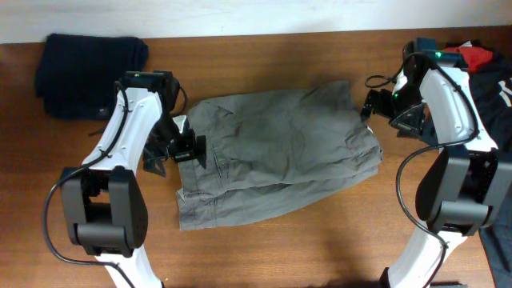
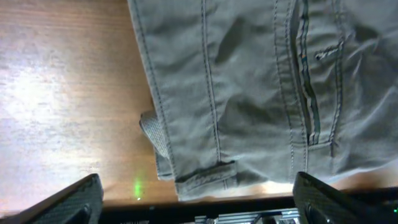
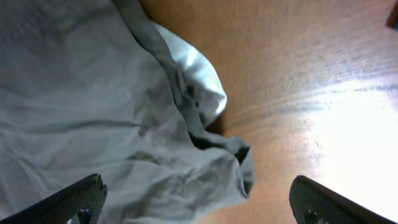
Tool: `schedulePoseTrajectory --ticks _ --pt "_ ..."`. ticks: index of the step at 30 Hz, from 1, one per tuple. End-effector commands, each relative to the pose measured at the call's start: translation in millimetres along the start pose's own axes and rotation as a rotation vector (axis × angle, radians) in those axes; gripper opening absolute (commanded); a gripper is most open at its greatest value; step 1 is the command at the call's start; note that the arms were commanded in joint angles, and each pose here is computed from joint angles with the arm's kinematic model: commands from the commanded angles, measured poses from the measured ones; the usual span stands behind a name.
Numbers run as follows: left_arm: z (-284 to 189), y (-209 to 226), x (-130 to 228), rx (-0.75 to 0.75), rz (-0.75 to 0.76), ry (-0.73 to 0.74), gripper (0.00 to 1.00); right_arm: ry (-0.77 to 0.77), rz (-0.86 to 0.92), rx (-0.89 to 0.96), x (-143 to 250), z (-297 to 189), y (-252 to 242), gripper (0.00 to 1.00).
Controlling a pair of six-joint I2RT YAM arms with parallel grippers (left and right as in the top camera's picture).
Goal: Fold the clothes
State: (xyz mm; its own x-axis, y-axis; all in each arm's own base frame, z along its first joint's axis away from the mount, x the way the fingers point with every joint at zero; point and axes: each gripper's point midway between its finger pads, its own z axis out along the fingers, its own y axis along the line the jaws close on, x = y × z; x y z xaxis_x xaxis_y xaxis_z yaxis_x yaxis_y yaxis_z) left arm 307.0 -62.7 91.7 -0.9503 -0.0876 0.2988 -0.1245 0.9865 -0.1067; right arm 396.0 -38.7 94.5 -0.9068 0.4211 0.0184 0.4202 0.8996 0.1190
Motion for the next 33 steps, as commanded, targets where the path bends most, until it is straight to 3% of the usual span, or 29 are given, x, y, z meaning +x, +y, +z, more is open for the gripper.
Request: schedulePoseTrajectory --ticks 1,7,12,19,24,28,33 --pt "-8.5 0.5 -5.5 0.0 -0.003 -0.043 0.93 -0.021 0.028 0.027 -5.0 -3.7 -5.8 0.99" --pt "-48.7 -11.0 -6.4 0.035 0.041 -0.231 0.89 -0.033 0.075 0.026 4.0 -26.5 -16.4 0.99" --pt "-55.6 -40.8 15.0 0.03 0.109 -0.252 0.81 -0.035 0.212 0.215 23.6 -44.8 -54.1 0.99" --pt "7.4 -89.0 73.7 -0.07 0.238 -0.082 0.82 -0.009 0.376 0.212 25.6 -45.1 -95.8 0.99" --pt "40.8 -79.7 99.3 -0.131 0.193 0.019 0.81 -0.006 0.444 0.197 24.4 -47.5 -117.5 0.99" --pt "69.5 -79.1 130.8 -0.051 0.157 0.177 0.81 -0.018 0.443 0.188 20.7 -47.0 -116.9 0.99" --pt "96.6 -64.4 136.4 -0.054 0.037 0.21 0.81 -0.032 0.442 0.184 17.2 -46.8 -116.5 0.99"
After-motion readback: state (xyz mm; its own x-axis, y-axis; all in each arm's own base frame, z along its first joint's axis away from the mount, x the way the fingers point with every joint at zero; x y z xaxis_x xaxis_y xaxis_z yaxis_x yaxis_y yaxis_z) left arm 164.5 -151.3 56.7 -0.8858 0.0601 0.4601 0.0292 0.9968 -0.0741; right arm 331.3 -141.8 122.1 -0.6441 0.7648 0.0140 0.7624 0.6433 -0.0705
